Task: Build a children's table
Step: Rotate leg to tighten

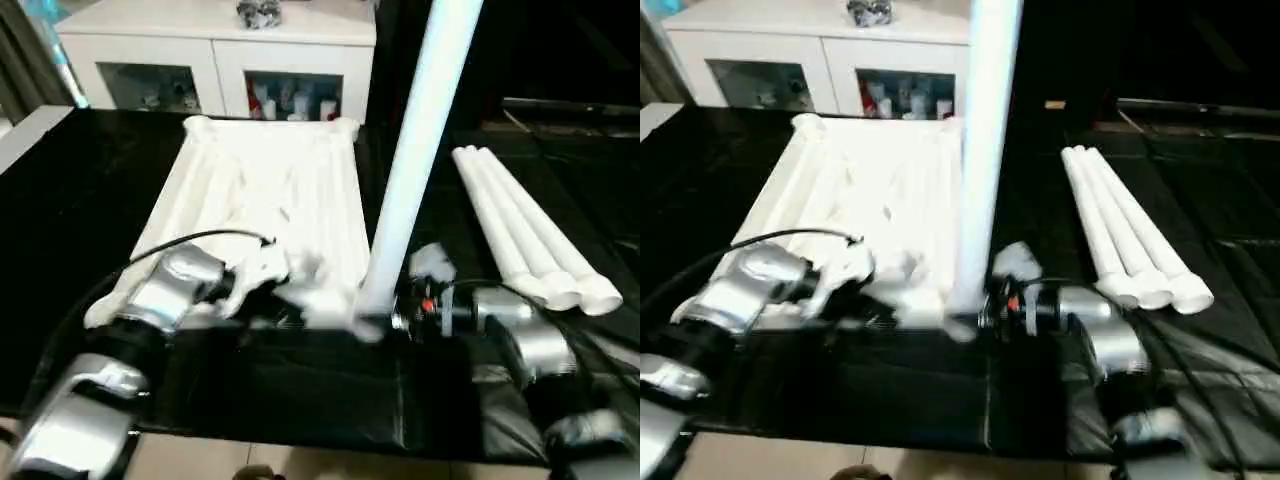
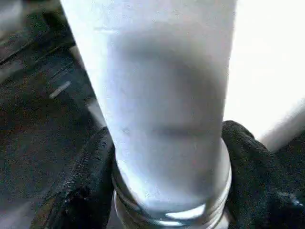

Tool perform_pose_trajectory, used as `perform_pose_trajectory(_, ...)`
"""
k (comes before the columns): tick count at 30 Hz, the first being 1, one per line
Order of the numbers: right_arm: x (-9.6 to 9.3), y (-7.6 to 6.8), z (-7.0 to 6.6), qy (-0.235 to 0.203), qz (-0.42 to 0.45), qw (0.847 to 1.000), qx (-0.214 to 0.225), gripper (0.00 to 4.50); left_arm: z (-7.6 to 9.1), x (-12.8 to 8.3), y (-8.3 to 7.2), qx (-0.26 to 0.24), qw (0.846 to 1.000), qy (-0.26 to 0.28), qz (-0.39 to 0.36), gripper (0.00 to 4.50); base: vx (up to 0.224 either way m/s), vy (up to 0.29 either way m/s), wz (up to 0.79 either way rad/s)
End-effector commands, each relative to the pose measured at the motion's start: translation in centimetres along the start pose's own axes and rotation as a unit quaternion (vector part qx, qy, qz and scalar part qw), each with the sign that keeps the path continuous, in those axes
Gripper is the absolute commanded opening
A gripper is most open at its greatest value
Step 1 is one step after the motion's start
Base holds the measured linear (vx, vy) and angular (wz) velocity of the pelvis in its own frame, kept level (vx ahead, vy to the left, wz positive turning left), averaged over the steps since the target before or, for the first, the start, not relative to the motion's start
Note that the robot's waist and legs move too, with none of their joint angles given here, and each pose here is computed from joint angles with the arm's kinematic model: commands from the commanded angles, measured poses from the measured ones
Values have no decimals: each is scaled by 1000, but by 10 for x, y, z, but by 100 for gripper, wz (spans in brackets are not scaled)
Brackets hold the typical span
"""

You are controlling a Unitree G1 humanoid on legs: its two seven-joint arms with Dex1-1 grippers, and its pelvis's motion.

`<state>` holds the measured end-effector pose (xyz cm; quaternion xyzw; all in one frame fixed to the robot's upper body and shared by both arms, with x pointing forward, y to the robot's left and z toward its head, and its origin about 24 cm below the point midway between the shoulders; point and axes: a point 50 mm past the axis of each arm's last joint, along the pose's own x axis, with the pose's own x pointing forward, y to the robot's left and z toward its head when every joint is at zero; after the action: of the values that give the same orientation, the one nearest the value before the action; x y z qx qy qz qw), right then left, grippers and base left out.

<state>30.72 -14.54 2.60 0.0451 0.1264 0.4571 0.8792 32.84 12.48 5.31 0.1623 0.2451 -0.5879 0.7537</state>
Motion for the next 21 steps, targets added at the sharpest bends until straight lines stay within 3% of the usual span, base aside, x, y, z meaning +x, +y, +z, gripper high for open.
perform_pose_trajectory(1, 33, 29, -2, -47, 33, 996, 62, 277, 29, 17, 1, -20, 996, -75, 52, 0, 0, 0, 0)
perform_pose_trajectory(3, 52, 42, -6, -69, -17, 993, 91, 277, 43, 31, -1, -60, 988, -103, 103, 0, 0, 0, 0)
perform_pose_trajectory(10, 77, 39, -4, -30, -110, 992, 57, 277, 47, 46, -19, -31, 991, -65, 108, 0, 0, 0, 0)
perform_pose_trajectory(11, 77, 39, -3, -31, -112, 992, 58, 312, 47, 46, -20, -30, 992, -63, 108, 0, 0, 0, 0)
perform_pose_trajectory(14, 73, 38, -4, -32, -116, 992, 50, 312, 38, 39, -16, -31, 991, -49, 117, 0, 0, 0, 0)
perform_pose_trajectory(16, 65, 34, -9, -24, -121, 992, 28, 353, 30, 31, -13, -24, 992, -38, 122, 0, 0, 0, 0)
perform_pose_trajectory(20, 53, 29, -13, -20, -113, 993, 16, 370, 23, 23, -10, -15, 993, -29, 116, 0, 0, 0, 0)
perform_pose_trajectory(21, 49, 27, -15, -19, -110, 994, 13, 397, 20, 20, -9, -13, 993, -26, 114, 0, 0, 0, 0)
